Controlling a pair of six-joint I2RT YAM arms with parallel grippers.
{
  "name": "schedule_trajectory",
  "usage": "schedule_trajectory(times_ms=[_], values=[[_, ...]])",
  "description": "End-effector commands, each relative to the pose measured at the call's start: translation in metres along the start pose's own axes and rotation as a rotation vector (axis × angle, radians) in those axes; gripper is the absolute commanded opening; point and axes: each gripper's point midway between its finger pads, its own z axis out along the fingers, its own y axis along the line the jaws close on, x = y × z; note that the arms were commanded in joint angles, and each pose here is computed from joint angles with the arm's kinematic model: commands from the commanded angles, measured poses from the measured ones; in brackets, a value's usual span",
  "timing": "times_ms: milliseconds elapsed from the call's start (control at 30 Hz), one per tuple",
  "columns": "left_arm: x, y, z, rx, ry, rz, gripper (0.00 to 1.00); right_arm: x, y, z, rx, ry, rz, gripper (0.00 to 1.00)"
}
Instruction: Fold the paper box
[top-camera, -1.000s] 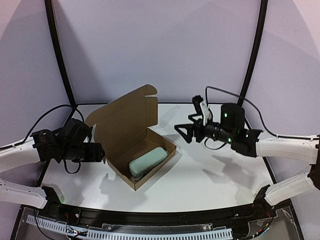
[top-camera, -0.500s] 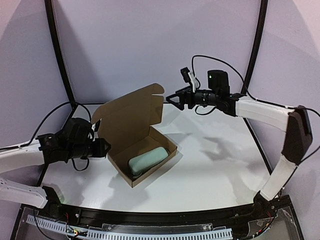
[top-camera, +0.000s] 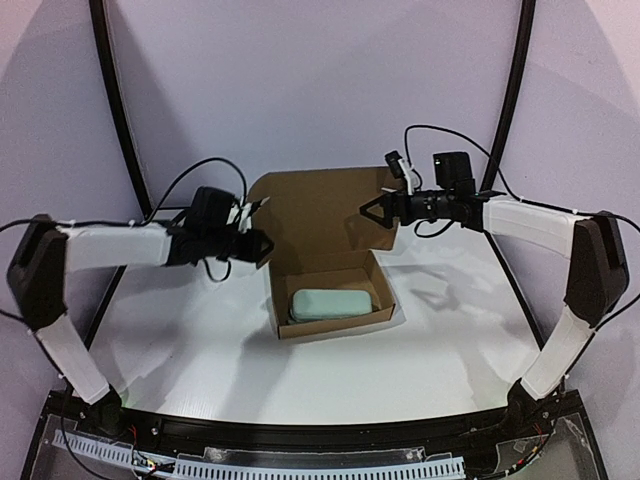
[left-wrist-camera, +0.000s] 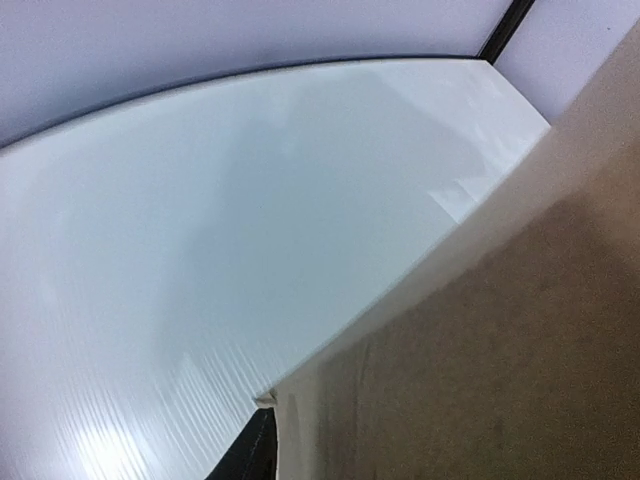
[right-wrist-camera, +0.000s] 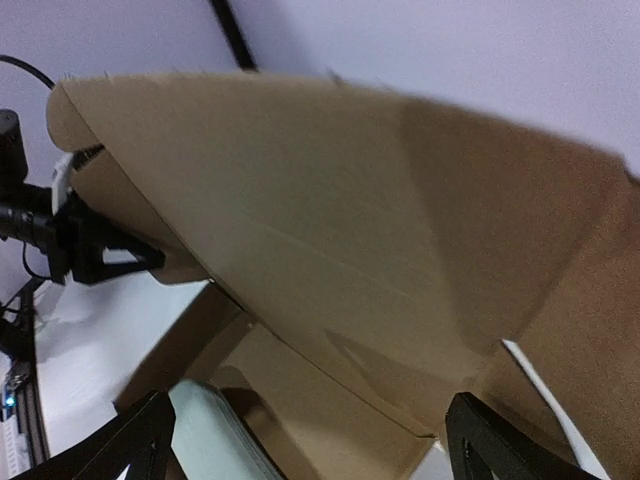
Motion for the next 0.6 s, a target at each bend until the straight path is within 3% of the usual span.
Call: schedule_trajectory(times_ms=[0, 33, 67, 133, 333, 433, 567], values=[[-0.043, 0.011, 0.006, -0.024, -0.022, 0.123, 0.53, 0.006, -0.036, -0.026, 0.087, 0.029, -0.027, 0.96], [-0.04, 0.021, 0.005, -0.051, -0.015, 0.121, 0.63, 0.004, -0.043, -0.03, 0.094, 0.028, -0.035, 0.96], [-0.04, 0.024, 0.001, -0.059, -0.015, 0.128, 0.82, 0.004, -0.049, -0.036, 0.093, 0.035, -0.04, 0.96], [-0.037, 0.034, -0.008, -0.095, -0.003, 0.14, 0.96, 0.0, -0.055, -0.045, 0.087, 0.032, -0.063, 0.96], [-0.03, 0.034, -0.025, -0.106, 0.033, 0.169, 0.99, -0.012, -0.074, -0.058, 0.092, 0.02, -0.151, 0.97], [-0.04, 0.031, -0.03, -0.099, -0.009, 0.141, 0.98, -0.02, -0.083, -0.059, 0.074, 0.015, -0.156, 0.95], [-0.066, 0.012, -0.038, -0.02, -0.068, 0.11, 0.85, -0.023, -0.081, -0.058, -0.017, 0.05, -0.164, 0.9]])
